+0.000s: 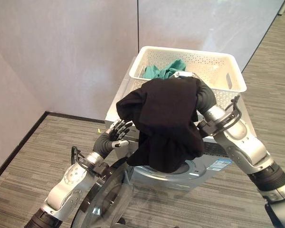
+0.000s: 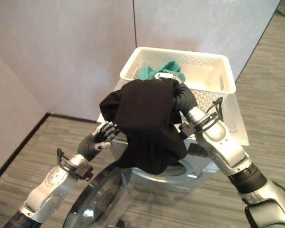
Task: Grab the laundry basket,head to the washer,open it,put in the laundry and shut it.
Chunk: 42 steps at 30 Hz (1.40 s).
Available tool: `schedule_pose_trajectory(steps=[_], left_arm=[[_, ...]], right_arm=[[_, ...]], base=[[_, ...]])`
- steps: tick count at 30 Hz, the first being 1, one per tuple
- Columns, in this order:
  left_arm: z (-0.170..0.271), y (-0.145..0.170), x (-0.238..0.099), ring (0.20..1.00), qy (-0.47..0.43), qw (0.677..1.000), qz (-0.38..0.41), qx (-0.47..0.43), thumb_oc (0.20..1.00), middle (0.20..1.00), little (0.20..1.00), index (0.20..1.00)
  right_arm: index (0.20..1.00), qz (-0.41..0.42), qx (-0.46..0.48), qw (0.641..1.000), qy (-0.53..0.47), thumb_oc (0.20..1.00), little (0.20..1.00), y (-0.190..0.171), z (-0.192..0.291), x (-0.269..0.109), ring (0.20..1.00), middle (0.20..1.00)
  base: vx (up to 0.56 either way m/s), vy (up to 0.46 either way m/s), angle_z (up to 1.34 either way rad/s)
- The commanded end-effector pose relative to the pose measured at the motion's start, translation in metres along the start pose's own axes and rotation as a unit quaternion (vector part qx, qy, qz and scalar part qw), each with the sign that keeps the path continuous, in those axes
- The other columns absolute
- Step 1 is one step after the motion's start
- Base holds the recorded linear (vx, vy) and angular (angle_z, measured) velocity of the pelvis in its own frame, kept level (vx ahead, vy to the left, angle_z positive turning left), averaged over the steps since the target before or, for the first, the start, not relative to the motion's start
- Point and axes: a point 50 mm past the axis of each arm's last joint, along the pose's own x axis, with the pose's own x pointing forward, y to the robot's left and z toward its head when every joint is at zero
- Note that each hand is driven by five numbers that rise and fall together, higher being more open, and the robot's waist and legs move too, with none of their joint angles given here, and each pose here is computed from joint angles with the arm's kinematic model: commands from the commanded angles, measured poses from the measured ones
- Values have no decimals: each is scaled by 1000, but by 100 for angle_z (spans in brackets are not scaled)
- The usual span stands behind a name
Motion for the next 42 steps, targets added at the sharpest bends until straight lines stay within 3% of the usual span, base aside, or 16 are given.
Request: schedule_pose_trajectory(steps=[1,10,14,24,32,42], left_arm=[[18,0,13,1000,-31,999,-17,28,1000,1000,1000,1000],[31,-16,43,1000,-60,989,-61,123,1000,1000,1000,1000],[54,-25,49,1000,-117,966,-86,216,1000,1000,1000,1000],[54,-35,44,1000,-126,919,-127,352,1000,1000,1000,1000],[36,-42,41,1000,-98,928,-141,332,1000,1000,1000,1000],[32,-53,72,1000,-110,924,-126,344,1000,1000,1000,1000]], right_arm=[[200,6,-16,997,-77,200,200,1,33,20,200,200],[200,-3,-3,997,-77,200,200,4,27,27,200,200],[200,-10,0,997,-81,200,200,0,27,27,200,200],[200,-24,-5,998,-63,200,200,-9,20,40,200,200],[200,-36,-1,998,-60,200,200,-13,22,58,200,200],[200,-28,47,997,-62,200,200,8,14,69,200,200]], base=[[1,-9,14],[3,-7,6],[4,-5,13],[10,-5,6],[0,0,0],[0,0,0]])
